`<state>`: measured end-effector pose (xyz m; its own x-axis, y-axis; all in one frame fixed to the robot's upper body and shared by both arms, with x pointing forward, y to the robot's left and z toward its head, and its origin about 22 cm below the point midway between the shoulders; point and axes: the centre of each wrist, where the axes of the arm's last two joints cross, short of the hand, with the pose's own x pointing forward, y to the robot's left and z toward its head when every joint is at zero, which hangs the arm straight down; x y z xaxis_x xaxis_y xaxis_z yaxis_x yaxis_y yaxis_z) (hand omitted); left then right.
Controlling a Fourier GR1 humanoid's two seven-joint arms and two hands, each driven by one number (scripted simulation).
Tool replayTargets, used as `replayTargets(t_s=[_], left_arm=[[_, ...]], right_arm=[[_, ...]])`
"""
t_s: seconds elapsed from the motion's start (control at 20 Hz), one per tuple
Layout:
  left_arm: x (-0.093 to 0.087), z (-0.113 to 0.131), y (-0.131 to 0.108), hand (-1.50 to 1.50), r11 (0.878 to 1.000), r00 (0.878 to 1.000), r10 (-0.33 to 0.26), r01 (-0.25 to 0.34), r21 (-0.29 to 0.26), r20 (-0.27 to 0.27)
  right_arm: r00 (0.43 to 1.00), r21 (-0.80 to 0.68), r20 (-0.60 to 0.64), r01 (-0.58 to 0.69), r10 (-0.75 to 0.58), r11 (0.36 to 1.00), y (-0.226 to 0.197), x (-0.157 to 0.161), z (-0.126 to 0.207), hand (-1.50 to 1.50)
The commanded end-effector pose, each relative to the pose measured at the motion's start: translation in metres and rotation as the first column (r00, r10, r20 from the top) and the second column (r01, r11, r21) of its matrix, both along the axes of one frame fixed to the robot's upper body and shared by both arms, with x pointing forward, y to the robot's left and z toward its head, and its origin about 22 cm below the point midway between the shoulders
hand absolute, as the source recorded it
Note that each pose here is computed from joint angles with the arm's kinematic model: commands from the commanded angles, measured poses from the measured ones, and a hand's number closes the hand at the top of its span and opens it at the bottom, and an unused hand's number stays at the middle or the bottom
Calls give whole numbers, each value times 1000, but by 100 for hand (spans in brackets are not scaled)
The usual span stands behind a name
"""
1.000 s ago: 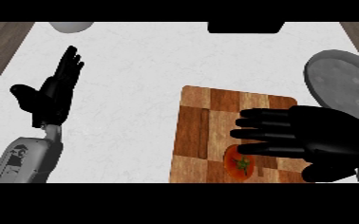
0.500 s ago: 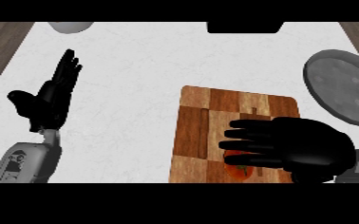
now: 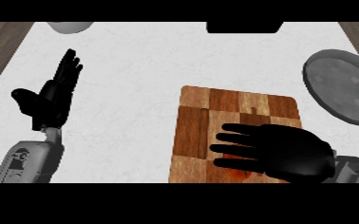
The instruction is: Pick the tomato from the cutting board and place it in the pan
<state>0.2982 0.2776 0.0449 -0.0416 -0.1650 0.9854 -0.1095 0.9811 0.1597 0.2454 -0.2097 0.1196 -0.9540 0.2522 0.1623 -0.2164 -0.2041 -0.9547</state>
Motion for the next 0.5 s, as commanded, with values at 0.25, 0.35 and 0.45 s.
replayTargets(t_s=[0.25,0.35,0.45], left_arm=[[-18,-8,-15,0,1000,1000,-5,4,-25,-3],[-7,8,-11,0,1000,1000,-8,8,-4,-1],[5,8,-2,0,1000,1000,-1,1,-7,0]], right_arm=[[1000,-76,8,13,-12,997,17,-8,-34,-150],[1000,-70,7,5,-5,998,25,-16,-19,-150],[999,-90,36,11,-8,996,32,5,-29,-150]])
